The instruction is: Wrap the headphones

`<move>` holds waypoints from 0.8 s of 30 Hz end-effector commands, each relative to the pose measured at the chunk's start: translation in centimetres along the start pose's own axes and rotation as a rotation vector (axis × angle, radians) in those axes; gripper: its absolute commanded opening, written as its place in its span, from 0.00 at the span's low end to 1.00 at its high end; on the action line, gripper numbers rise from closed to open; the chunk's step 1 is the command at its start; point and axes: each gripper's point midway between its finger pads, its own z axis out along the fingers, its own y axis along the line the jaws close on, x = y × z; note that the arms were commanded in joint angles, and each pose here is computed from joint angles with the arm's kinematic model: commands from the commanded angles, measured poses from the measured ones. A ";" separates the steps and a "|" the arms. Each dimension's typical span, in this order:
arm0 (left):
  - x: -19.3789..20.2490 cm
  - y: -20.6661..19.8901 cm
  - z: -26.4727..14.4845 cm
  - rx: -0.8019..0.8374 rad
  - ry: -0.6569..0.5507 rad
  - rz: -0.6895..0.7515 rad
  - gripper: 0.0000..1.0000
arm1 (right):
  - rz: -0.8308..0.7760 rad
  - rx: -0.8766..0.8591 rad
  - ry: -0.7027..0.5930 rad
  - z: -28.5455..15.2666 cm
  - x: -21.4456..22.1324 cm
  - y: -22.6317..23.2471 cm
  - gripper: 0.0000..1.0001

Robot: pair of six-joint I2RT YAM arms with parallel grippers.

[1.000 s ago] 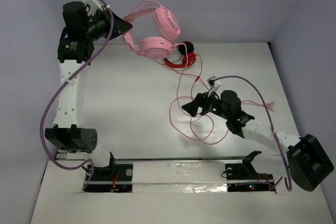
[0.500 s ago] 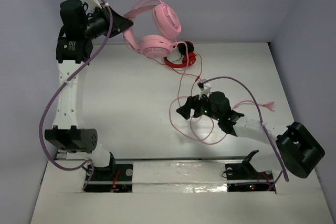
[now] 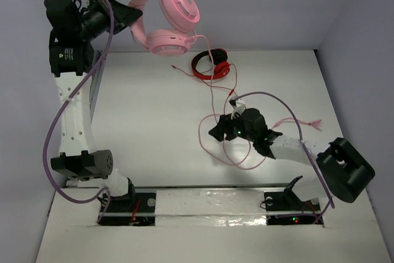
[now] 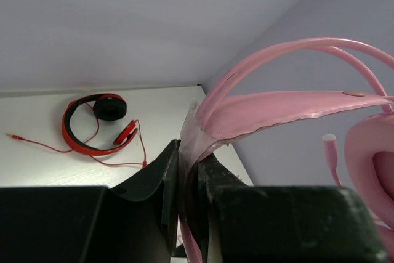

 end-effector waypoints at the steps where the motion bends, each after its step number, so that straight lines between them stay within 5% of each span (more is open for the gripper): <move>1: -2.4 -3.5 -1.4 0.104 -0.062 0.021 0.00 | -0.012 -0.032 -0.033 0.4 -1.2 0.9 0.57; 6: -3.2 -1.2 -1.5 0.039 -0.099 0.008 0.00 | 0.010 -0.055 -0.032 -0.7 -1.3 1.7 0.03; 7: -3.3 -0.7 -1.4 0.025 -0.105 0.003 0.00 | 0.023 -0.057 -0.006 -1.0 -0.8 1.8 0.00; 12: -0.1 4.0 -0.3 -0.093 -0.136 -0.058 0.00 | -0.013 0.000 0.004 -2.7 -2.5 5.3 0.00; 20: 7.7 12.4 -2.2 -0.333 -0.157 -0.143 0.00 | -0.047 0.378 0.036 -5.6 -6.5 1.7 0.00; 24: 10.2 14.8 -4.1 -0.412 -0.219 -0.182 0.00 | -0.088 0.387 0.113 -4.6 -6.4 2.6 0.00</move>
